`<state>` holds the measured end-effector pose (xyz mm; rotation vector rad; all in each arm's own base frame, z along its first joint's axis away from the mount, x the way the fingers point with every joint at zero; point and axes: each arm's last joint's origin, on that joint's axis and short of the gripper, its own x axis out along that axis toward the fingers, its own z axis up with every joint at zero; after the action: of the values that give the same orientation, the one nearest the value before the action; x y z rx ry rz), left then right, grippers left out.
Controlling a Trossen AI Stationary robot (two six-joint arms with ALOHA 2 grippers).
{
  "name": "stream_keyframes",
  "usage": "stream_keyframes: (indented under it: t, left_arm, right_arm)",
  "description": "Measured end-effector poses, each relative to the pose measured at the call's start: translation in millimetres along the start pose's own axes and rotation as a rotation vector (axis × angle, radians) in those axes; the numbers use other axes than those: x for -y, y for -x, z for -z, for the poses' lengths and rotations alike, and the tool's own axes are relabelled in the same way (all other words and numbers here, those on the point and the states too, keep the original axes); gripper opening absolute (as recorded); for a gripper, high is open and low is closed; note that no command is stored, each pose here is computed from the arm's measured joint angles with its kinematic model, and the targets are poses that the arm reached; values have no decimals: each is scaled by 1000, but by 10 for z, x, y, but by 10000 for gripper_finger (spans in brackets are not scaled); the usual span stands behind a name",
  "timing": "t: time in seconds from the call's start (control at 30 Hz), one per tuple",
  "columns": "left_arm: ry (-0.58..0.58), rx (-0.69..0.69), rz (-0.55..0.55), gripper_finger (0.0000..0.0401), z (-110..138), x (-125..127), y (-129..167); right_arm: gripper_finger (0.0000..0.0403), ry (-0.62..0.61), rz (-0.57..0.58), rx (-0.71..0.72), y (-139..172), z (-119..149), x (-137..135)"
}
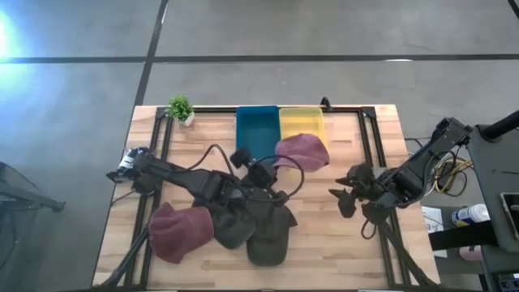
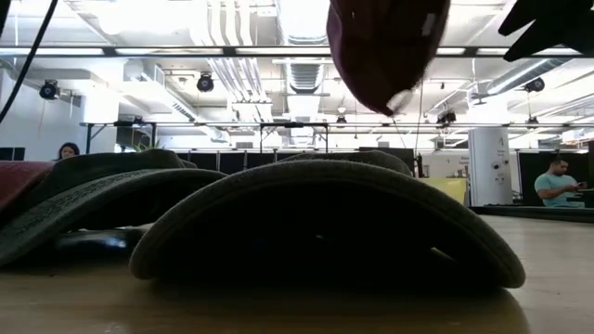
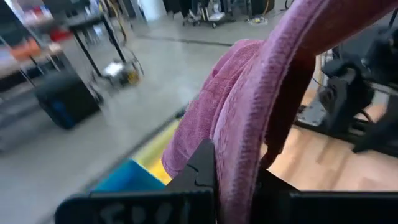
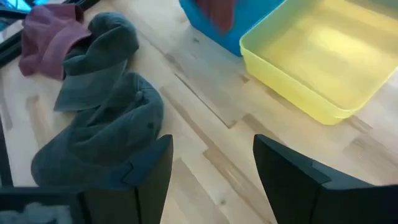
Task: Pick & Place hat
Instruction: Put the right red cap into the yellow bin
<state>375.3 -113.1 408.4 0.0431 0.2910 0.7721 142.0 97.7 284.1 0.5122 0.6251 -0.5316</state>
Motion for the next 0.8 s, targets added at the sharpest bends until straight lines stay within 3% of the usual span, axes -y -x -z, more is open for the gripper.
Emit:
stream_keyframes:
  t: [0.13, 0.33, 0.67, 0.8]
  left_arm:
    - [-73, 27, -4, 5, -138, -50, 47]
    - [-447, 32, -59, 5, -97, -10, 102]
    - [-557, 37, -55, 5, 144, 303, 218]
    - [-683, 29, -83, 5, 243, 406, 191]
  right_arm:
    - [219, -2, -9, -22, -1, 6, -4]
    - [219, -39, -13, -21, 10, -6, 8]
    - [219, -119, -5, 37, 26, -42, 37]
    - [219, -151, -9, 32, 35, -50, 49]
